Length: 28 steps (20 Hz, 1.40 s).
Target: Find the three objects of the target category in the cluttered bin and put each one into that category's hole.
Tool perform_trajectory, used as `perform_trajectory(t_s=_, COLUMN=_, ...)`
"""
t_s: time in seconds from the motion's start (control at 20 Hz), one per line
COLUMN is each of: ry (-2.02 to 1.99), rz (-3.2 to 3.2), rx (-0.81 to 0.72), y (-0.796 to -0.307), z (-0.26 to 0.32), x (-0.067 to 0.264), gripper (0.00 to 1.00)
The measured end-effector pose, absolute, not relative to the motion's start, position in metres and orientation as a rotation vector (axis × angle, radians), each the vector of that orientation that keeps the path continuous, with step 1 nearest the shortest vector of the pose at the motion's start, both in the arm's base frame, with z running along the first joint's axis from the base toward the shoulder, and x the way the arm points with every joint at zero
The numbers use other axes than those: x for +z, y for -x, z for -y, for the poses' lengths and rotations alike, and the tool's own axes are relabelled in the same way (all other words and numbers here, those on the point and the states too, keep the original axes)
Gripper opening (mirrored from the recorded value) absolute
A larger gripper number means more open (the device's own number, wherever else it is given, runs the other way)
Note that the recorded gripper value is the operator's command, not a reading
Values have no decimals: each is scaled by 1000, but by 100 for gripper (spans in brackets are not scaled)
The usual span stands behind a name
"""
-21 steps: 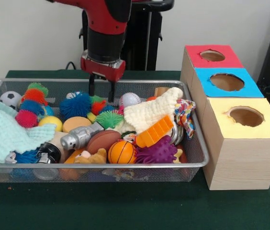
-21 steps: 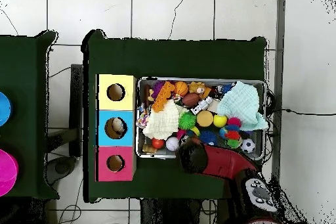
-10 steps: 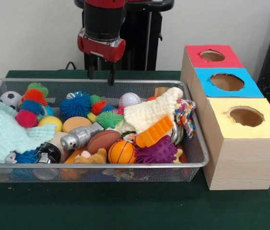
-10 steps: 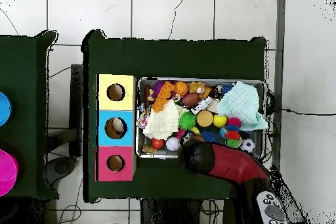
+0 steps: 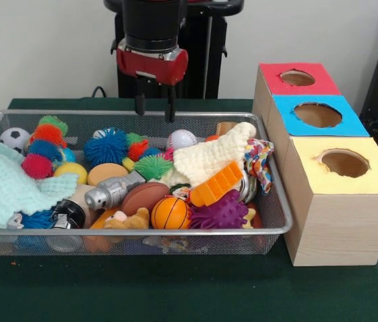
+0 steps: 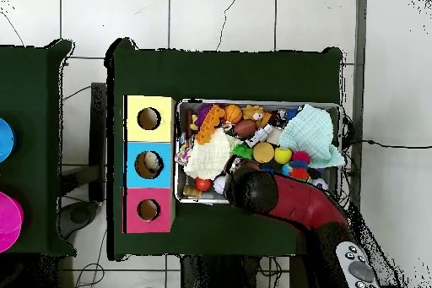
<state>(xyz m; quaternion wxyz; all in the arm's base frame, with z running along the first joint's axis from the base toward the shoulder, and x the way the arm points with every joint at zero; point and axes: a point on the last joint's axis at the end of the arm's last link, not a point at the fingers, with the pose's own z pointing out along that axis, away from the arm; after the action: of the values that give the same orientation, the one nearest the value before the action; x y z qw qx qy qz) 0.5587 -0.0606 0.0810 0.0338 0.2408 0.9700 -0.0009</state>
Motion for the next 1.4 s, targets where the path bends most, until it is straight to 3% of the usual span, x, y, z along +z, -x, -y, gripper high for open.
perform_trajectory(t_s=0.7, ry=-645, rz=-3033, rx=78, y=-573, z=-4, x=60, gripper=100)
perform_trajectory(t_s=1.4, ry=-595, rz=-2991, rx=190, y=-578, z=-50, x=-11, gripper=100)
